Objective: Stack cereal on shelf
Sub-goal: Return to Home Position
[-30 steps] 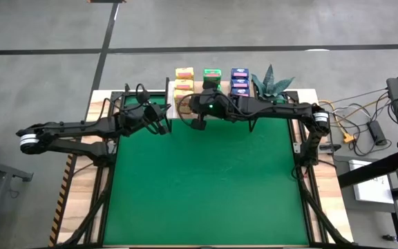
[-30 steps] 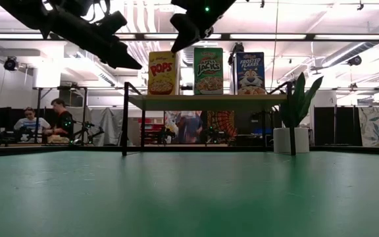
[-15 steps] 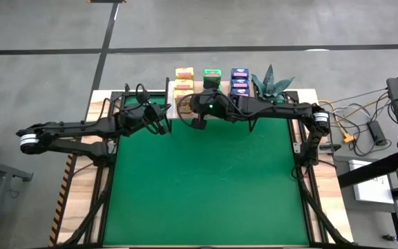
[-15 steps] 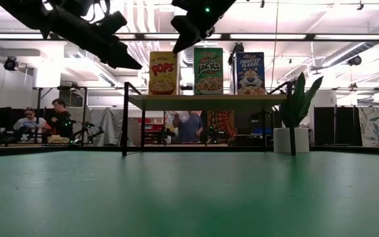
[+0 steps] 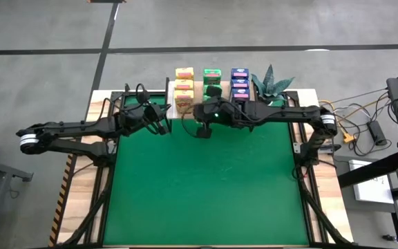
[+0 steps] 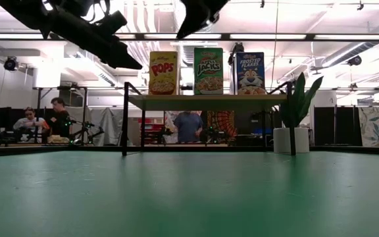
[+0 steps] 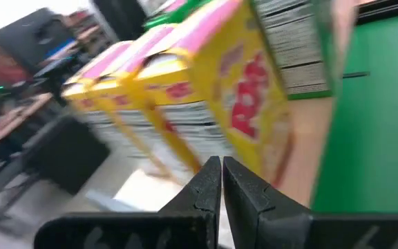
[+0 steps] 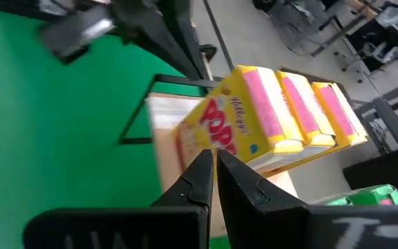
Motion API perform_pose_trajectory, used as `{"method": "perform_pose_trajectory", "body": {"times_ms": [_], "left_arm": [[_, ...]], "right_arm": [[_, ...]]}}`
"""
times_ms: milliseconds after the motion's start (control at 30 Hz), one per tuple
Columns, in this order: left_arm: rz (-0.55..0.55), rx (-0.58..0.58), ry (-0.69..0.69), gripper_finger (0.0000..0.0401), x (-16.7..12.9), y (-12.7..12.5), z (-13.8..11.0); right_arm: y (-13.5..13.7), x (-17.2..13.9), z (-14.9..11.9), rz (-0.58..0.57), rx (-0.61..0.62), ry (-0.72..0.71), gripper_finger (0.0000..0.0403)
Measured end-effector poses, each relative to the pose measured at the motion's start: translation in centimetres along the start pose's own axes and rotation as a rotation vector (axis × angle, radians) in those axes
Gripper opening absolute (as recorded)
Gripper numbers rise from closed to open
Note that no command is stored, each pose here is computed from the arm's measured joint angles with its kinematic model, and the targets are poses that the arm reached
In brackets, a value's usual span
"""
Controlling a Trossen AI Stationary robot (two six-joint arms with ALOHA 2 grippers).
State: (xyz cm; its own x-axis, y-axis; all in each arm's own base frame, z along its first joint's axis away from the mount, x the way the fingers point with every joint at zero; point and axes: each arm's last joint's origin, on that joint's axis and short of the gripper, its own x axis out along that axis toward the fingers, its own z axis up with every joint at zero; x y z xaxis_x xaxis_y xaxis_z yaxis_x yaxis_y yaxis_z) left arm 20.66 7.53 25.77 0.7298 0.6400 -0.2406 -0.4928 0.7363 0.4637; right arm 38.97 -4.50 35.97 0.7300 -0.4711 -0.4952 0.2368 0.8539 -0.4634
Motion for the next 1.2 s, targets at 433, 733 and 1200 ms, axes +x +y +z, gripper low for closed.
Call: {"method": "perform_pose_trajectory", "body": {"times_ms": [433, 733, 1200], "left_arm": [[-0.442, 0.041, -0.177, 0.0000, -4.9, -0.7, 1.0], [-0.494, -0.001, -0.287, 0.0000, -7.8, -0.3, -0.7], [-0.504, -0.166, -0.409, 0.0000, -10.2, -0.4, -4.7]], "right_arm": [[2.5, -6.0, -4.9, 0.099, 0.033, -0.046, 0.0012], [2.5, -9.7, -11.3, 0.186, 0.098, -0.277, 0.0012], [2.2, -14.3, -20.5, 0.137, 0.178, -0.538, 0.0012]]}}
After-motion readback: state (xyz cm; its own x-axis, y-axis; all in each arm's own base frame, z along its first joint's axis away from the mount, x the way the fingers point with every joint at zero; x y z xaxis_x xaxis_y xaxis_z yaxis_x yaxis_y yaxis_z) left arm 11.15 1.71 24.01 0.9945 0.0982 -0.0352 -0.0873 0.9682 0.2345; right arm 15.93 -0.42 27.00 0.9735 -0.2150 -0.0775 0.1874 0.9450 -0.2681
